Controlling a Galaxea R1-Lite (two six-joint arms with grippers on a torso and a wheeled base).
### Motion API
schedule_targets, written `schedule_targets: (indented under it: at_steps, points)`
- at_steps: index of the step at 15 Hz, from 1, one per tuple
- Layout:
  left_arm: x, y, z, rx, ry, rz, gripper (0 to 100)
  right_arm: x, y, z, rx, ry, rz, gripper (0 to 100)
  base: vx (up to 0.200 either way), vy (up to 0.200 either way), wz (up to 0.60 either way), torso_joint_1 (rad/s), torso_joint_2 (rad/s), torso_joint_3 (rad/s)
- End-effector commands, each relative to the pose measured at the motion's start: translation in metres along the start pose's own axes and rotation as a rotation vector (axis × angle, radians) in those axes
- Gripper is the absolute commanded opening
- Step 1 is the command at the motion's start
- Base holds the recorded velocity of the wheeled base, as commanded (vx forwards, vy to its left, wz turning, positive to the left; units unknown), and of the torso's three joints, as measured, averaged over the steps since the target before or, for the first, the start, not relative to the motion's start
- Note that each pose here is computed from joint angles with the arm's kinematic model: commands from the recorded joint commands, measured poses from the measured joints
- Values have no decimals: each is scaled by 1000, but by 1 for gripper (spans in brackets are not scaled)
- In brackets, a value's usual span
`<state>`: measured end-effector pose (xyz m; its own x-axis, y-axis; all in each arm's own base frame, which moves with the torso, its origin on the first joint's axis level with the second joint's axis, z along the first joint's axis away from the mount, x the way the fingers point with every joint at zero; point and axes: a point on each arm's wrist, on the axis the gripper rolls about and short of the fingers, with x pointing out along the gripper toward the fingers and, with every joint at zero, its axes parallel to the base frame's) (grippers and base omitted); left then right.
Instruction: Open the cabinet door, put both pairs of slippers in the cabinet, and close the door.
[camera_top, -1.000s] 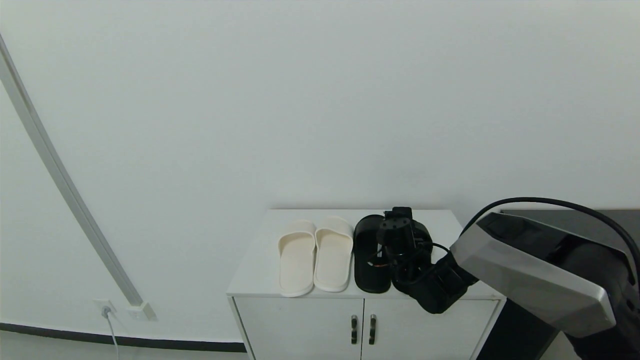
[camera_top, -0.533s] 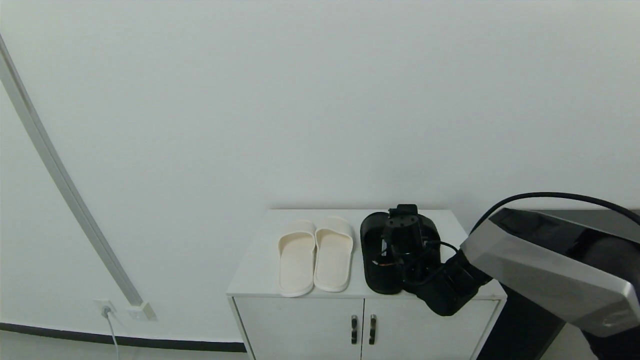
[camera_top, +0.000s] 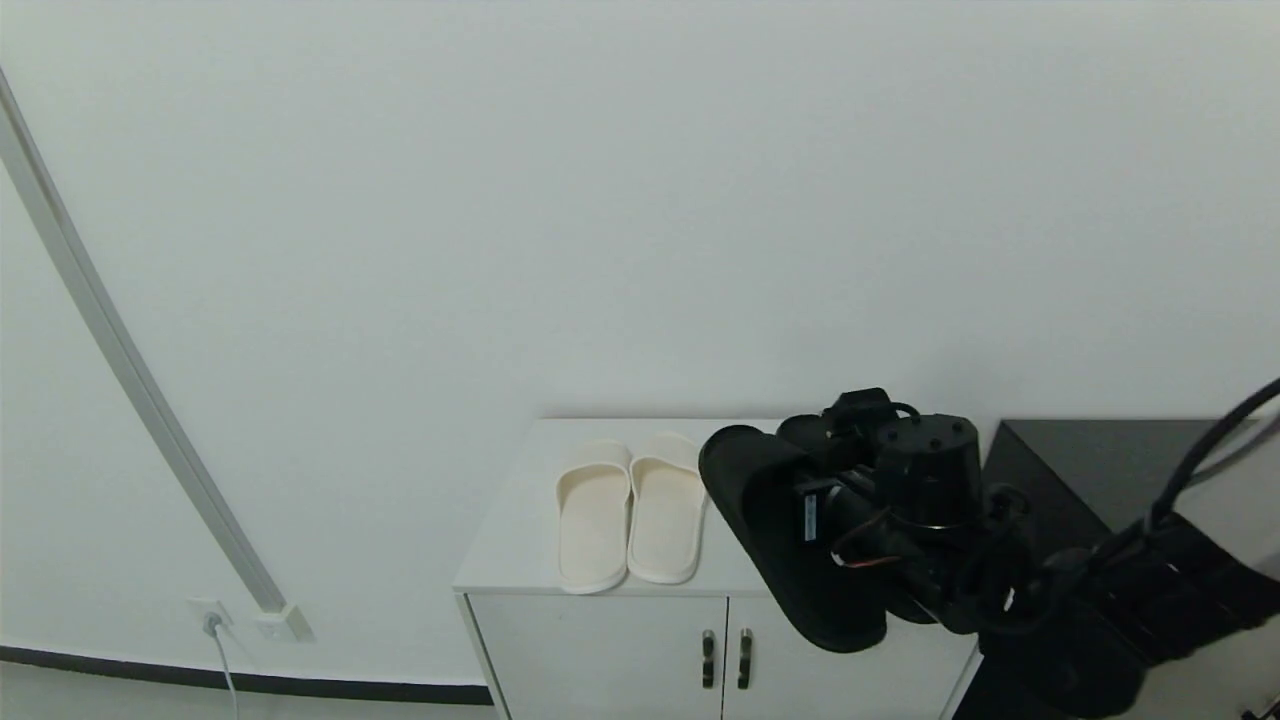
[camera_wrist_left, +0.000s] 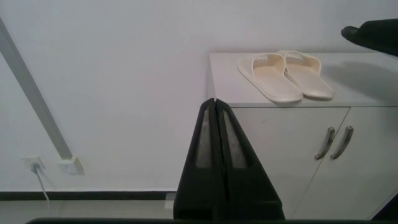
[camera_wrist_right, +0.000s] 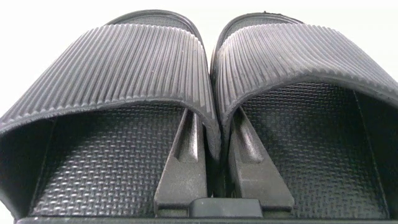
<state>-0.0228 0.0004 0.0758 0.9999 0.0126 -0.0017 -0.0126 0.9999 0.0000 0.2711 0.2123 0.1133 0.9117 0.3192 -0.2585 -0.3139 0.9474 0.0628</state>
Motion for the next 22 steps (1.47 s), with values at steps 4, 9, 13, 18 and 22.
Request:
schedule_targets:
  at_steps: [4,9,13,18,22]
  points:
    - [0,0,0,-2,0,3,0,-64,6,26,4,-39,230,0,0,0,0,0,0,0]
    - [0,0,0,-2,0,1,0,-68,7,23,-2,2,267,0,0,0,0,0,0,0]
    - [0,0,0,-2,1,1,0,-70,7,21,-10,8,268,0,0,0,0,0,0,0]
    - [0,0,0,-3,0,1,0,-72,8,17,-18,22,277,0,-200,0,0,8,3,2]
    - [0,0,0,-3,0,1,0,-72,8,16,-17,21,275,0,-200,0,0,-6,-1,4]
